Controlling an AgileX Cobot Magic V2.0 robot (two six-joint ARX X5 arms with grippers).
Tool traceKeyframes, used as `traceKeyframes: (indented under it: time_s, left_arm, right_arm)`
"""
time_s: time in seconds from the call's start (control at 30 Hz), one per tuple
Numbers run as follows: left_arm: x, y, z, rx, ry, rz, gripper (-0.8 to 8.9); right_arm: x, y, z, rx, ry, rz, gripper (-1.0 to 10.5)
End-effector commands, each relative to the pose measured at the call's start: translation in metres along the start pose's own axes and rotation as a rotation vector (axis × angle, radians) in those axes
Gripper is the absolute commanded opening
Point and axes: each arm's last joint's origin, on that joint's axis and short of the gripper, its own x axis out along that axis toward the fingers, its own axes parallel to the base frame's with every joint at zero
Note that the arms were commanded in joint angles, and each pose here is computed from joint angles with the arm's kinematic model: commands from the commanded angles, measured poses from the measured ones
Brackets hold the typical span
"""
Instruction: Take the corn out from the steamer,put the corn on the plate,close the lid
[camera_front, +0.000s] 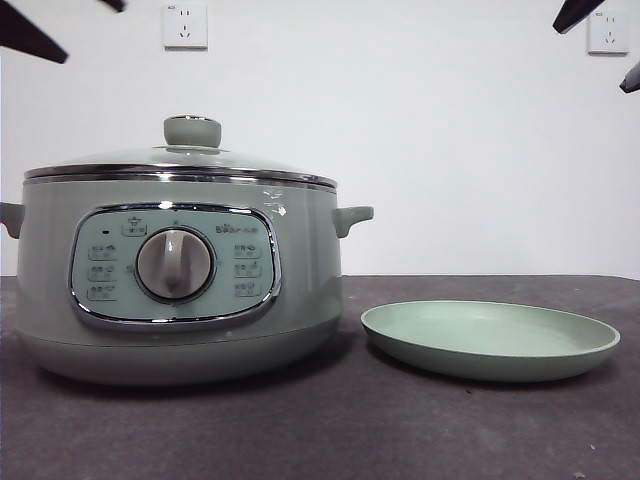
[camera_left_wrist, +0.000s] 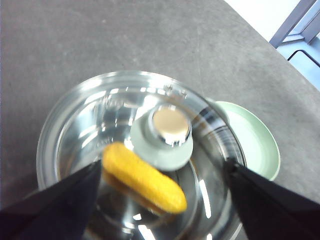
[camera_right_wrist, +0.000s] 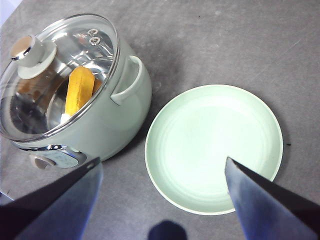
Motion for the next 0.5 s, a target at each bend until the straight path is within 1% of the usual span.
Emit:
traceKeyframes:
  time_s: [0.03, 0.23, 0.5]
  left_arm:
    - [0.013, -0.005, 0.01, 0.032, 0.018, 0.004, 4.13]
    - [0.045, -0.016, 0.025, 0.091, 0.073, 0.028, 4.09]
    - [0.088, -0.021, 0.018, 0.141, 0.179, 0.094, 4.09]
  right_arm:
    - [0.0, 0.0, 0.001, 0.003, -0.003, -0.001, 4.1]
    - [0.0, 0.0, 0.001, 0.003, -0.003, -0.001, 4.1]
    - [0.0, 0.0, 0.001, 0.003, -0.003, -0.001, 4.1]
